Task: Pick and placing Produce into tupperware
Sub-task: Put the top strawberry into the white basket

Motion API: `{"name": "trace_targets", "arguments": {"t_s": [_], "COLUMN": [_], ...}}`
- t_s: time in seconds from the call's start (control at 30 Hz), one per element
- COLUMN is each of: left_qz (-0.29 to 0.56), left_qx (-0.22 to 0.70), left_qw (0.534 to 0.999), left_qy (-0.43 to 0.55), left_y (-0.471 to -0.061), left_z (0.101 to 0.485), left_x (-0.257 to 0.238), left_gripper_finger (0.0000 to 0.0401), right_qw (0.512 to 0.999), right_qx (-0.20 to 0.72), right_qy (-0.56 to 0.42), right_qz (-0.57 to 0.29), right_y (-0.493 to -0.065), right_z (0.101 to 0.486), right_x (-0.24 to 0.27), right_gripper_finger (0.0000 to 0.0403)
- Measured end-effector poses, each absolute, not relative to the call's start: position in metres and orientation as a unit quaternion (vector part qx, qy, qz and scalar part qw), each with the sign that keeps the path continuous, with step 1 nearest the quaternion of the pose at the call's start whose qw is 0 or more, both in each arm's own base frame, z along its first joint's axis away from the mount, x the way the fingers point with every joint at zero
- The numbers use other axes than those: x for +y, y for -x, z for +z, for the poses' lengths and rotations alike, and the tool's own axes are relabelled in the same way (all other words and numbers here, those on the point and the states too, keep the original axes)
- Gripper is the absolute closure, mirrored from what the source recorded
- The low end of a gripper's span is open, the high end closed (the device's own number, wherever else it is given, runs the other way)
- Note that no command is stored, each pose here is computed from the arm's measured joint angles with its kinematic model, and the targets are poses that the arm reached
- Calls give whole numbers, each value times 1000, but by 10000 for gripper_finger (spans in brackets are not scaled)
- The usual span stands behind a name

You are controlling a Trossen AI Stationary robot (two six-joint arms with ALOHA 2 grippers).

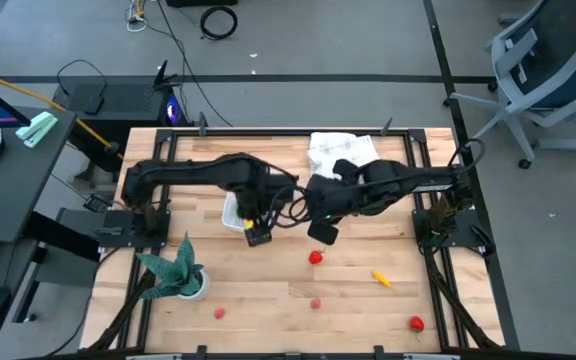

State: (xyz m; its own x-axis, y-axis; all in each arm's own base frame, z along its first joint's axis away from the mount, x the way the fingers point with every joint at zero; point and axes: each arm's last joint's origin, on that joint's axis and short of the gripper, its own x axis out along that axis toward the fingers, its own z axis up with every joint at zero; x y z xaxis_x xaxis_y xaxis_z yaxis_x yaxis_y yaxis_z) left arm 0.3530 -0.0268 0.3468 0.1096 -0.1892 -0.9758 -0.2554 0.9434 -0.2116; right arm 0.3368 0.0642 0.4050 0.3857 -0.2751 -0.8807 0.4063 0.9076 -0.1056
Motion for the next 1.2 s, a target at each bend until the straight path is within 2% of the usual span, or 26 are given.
{"name": "trace_targets", "arguments": {"t_s": [0.07,0.2,0.4,0.6,0.73,1.03,1.2], "left_qz": [23,44,48,44,62,112,152], "left_qx": [662,671,703,736,747,749,745], "left_qw": [730,719,691,662,648,634,625], "left_qy": [169,176,162,134,134,155,177], "left_y": [-351,-349,-343,-332,-319,-276,-250], "left_z": [354,347,326,306,300,302,302], "left_x": [-40,-50,-71,-100,-127,-200,-232], "left_gripper_finger": [108,108,108,108,108,108,108], "right_qw": [816,822,774,757,738,740,748], "right_qx": [540,541,612,639,655,640,639], "right_qy": [-56,-23,-26,6,6,-49,-8], "right_qz": [-200,-176,-158,-136,-158,-203,-178], "right_y": [-341,-348,-338,-325,-314,-300,-296], "right_z": [388,363,331,319,314,311,311], "right_x": [67,88,107,132,142,161,169], "right_gripper_finger": [274,274,274,274,274,274,274]}}
